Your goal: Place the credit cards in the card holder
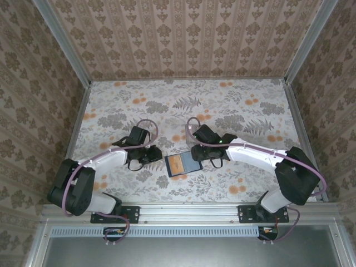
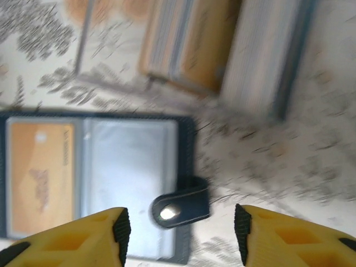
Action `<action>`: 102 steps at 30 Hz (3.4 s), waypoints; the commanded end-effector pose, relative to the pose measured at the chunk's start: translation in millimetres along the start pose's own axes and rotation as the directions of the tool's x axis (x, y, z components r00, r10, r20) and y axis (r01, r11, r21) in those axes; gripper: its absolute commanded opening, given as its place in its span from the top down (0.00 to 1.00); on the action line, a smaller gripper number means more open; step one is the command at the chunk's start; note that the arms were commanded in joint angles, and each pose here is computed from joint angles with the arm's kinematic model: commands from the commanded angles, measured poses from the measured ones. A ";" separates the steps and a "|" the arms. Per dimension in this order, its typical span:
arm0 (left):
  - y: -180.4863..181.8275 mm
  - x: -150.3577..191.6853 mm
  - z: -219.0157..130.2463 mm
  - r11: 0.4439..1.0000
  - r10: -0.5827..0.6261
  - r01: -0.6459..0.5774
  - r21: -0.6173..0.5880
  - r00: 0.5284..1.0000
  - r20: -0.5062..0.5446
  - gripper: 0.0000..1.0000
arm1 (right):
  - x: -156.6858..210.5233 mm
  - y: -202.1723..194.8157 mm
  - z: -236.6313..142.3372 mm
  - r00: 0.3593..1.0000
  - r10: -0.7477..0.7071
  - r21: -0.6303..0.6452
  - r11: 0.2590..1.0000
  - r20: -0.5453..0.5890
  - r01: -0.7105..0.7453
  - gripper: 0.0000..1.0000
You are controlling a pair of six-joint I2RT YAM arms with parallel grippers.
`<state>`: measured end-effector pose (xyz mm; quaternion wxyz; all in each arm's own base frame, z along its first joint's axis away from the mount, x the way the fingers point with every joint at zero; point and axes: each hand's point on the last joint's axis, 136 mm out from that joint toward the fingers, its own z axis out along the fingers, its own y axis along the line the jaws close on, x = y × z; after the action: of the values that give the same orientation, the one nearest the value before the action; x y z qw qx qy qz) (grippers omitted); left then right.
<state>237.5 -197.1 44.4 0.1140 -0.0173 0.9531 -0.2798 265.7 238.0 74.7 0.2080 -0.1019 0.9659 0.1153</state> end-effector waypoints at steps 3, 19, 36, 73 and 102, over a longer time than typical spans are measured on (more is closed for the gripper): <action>-2.1 -0.8 1.6 1.000 0.020 -0.019 -0.007 1.000 0.003 0.80 | 29.1 32.8 13.4 0.996 -0.002 -0.136 0.991 -0.091 -0.010 0.44; -1.6 2.5 5.7 0.999 0.021 -0.022 -0.025 1.000 -0.017 0.80 | 53.9 24.8 41.6 0.985 -0.006 -0.083 0.997 -0.171 -0.008 0.44; -5.1 3.6 10.3 0.999 0.034 -0.034 -0.019 0.999 -0.037 0.80 | 58.4 3.2 35.1 0.988 0.030 0.052 0.998 -0.149 -0.023 0.44; -6.0 6.7 18.0 1.000 0.026 -0.026 -0.013 0.998 -0.049 0.80 | 46.2 24.1 25.4 0.969 0.194 -0.120 0.970 -0.153 -0.213 0.51; -3.5 16.3 29.1 0.999 0.034 -0.035 -0.005 0.995 -0.095 0.80 | 49.3 39.2 38.3 0.963 0.165 -0.088 0.979 -0.213 -0.187 0.54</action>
<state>233.6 -214.8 24.2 0.0865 0.0046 0.9578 -0.2740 228.8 271.5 33.9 0.1064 -0.0289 0.9790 0.1717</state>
